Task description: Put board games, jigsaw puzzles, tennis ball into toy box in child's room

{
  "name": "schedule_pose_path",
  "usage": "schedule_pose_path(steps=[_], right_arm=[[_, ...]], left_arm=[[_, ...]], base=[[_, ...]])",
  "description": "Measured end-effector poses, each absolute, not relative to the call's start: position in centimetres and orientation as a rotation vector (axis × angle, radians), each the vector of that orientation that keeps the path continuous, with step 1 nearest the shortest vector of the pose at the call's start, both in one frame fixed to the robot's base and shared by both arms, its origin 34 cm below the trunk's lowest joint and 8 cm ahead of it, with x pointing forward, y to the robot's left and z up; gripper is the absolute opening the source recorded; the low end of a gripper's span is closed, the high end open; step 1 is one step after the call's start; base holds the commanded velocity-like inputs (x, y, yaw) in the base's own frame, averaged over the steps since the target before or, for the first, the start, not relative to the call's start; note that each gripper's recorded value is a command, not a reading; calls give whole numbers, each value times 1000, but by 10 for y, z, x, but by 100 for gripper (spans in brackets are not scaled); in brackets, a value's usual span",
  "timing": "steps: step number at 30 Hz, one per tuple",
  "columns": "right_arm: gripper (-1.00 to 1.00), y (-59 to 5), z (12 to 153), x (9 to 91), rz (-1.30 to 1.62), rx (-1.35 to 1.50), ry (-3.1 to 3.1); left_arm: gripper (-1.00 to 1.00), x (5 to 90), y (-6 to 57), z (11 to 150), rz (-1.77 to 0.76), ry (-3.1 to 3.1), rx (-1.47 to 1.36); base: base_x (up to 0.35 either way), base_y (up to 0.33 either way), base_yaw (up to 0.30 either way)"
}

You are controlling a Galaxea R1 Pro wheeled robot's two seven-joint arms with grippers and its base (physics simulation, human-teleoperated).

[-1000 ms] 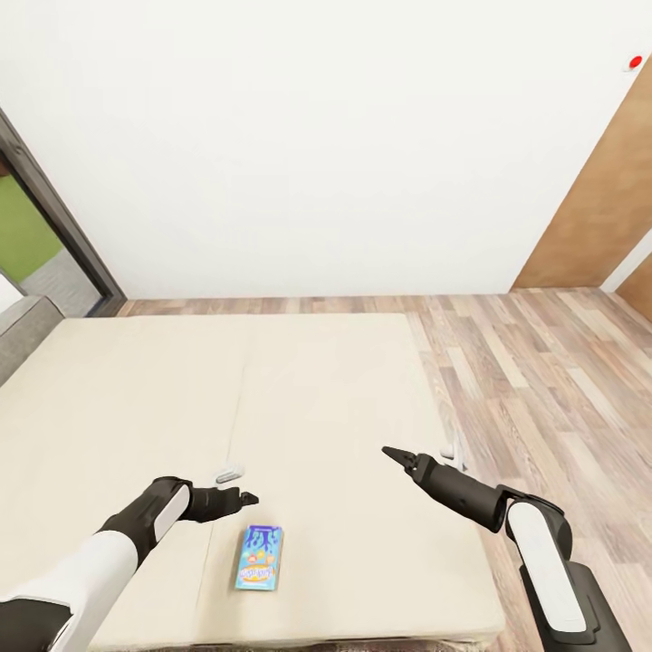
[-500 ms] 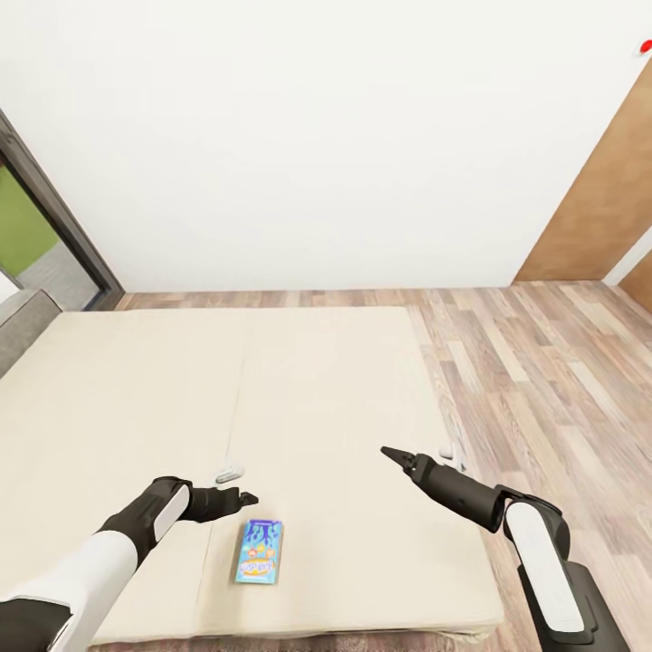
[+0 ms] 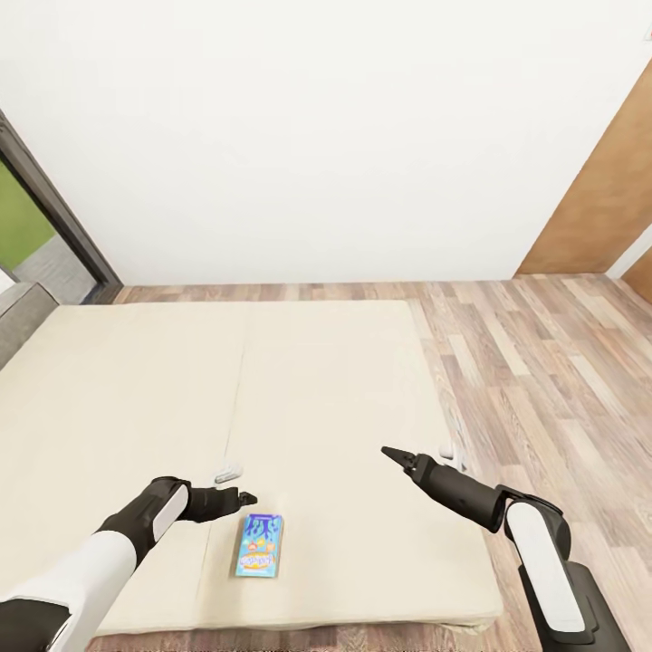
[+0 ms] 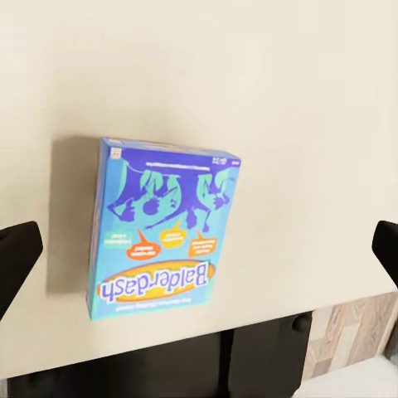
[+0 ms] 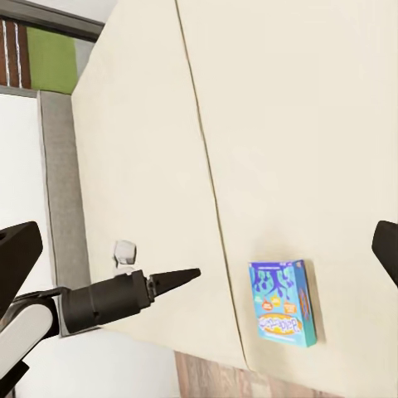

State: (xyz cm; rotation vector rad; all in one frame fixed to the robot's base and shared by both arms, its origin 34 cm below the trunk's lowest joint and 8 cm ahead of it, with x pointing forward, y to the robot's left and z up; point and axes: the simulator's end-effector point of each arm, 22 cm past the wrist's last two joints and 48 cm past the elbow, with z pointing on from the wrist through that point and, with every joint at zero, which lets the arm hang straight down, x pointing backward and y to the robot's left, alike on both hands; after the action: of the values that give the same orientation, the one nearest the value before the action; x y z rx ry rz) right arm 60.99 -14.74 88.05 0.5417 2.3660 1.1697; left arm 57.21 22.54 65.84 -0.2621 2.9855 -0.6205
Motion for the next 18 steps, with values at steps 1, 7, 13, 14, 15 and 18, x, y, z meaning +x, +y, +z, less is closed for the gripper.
schedule_pose_path(steps=[1, 7, 13, 14, 15, 18], right_arm=[[100, -148, 880, 610, 1170, 543, 2367], [100, -149, 875, 609, 1168, 550, 2375], [100, -149, 870, 607, 1168, 558, 2383], [100, -149, 869, 607, 1168, 559, 2384], [100, -149, 868, 607, 1168, 560, 2385], [100, -148, 866, 606, 1169, 564, 2389]], left_arm=[[100, 572, 225, 658, -621, 2987, -263], [100, 568, 225, 653, -621, 2996, -265], [100, 570, 219, 649, -625, 2980, -259], [100, 570, 218, 648, -625, 2977, -257], [100, 571, 216, 647, -626, 2971, -255], [100, 571, 215, 645, -626, 2968, -252]], base=[[0, 0, 0], [0, 0, 0], [0, 0, 0], [0, 0, 0], [0, 0, 0], [0, 0, 0]])
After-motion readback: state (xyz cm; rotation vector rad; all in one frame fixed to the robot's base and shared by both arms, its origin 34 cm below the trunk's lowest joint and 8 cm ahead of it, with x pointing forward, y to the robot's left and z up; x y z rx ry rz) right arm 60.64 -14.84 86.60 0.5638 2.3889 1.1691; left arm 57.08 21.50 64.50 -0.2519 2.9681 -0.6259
